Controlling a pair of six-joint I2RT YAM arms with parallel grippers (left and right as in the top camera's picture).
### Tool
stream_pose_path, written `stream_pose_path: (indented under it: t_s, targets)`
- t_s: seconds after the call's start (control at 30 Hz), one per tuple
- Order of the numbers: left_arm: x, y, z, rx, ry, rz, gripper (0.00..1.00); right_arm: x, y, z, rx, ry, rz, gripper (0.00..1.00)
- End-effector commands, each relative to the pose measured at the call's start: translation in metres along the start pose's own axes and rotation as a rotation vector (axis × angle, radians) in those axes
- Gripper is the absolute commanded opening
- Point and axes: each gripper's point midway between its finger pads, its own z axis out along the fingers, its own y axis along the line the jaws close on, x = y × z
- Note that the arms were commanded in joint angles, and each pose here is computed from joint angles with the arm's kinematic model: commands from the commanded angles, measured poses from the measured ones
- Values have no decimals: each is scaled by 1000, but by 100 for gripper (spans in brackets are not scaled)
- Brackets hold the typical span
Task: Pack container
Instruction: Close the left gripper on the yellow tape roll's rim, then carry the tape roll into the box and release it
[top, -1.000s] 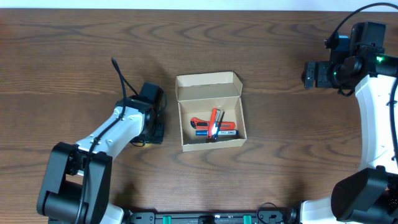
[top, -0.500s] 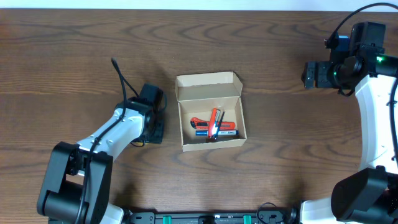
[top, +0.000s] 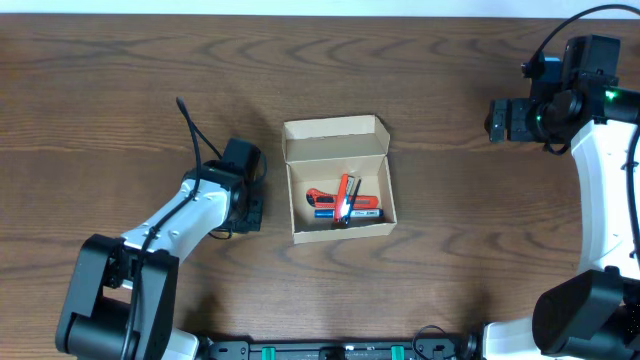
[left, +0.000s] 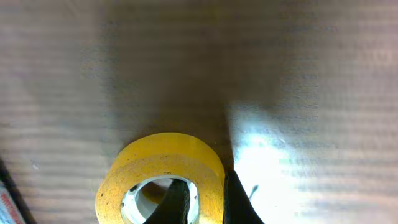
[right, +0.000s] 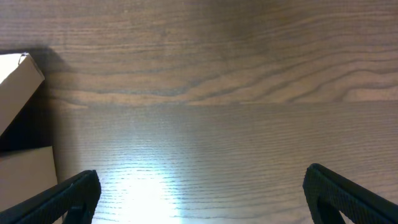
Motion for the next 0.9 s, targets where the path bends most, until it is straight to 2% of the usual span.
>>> stream_pose_path:
  t_s: [0.0, 0.1, 0.23, 0.3, 0.37, 0.47, 0.73, 0.8, 0.87]
  targets:
    - [0, -11, -12, 52, 33, 4, 6, -3, 0, -5, -4, -16, -4, 99]
    - [-26, -17, -51, 73, -45, 38, 6, -3, 0, -5, -4, -17, -11, 99]
    - [-66, -33, -125, 132, -252, 128, 6, -4, 0, -5, -3, -20, -15, 99]
    - [-80, -44, -160, 151, -358, 217, 6, -4, 0, -5, -2, -20, -19, 99]
    - [-84, -64, -187, 190, -436, 387, 6, -4, -1, -5, 1, -20, -19, 99]
    - [-76, -98, -204, 229, -486, 625, 6, -4, -1, -5, 1, -19, -19, 99]
    - [-18, -182, -195, 267, -481, 1272, 6, -4, -1, -5, 1, -19, -19, 99]
    - [-8, -196, -188, 266, -472, 1383, 6, -4, -1, -5, 1, -19, -19, 99]
    - [-4, -205, -179, 266, -450, 1432, 6, -4, -1, -5, 1, -19, -19, 99]
